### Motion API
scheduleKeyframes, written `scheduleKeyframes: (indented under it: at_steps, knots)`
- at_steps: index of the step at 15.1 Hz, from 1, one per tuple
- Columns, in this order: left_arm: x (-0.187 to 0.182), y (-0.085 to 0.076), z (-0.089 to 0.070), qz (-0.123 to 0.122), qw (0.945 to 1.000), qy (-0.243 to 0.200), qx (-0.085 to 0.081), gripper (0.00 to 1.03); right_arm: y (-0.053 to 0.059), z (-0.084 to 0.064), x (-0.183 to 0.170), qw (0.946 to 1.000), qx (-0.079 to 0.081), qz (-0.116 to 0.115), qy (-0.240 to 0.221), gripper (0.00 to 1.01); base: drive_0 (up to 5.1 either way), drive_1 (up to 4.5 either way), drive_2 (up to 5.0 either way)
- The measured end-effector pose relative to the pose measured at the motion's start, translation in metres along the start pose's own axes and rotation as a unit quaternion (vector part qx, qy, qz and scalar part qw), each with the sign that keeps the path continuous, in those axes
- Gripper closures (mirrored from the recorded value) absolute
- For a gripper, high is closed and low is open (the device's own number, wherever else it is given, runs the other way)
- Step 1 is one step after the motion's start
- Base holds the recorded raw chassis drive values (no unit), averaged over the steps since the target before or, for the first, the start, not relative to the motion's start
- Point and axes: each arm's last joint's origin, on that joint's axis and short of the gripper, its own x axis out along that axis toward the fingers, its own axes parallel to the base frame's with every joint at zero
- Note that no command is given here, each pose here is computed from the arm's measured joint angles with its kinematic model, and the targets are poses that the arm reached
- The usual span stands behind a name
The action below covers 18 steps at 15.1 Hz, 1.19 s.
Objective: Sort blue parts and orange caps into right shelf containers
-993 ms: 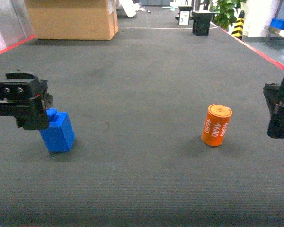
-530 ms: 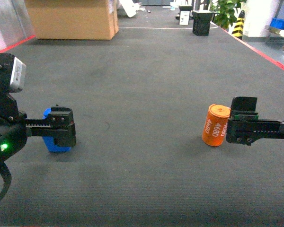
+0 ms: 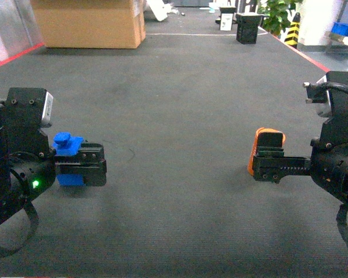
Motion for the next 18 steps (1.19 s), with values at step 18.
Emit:
scheduleKeyframes:
  at_steps: [18]
  knots:
    - [0.043, -0.001, -0.015, 0.019, 0.9993, 0.027, -0.015, 0.08, 0.004, -0.02, 0.059, 0.9991, -0.002, -0.017, 0.039, 0.29, 0.0, 0.0, 0.0]
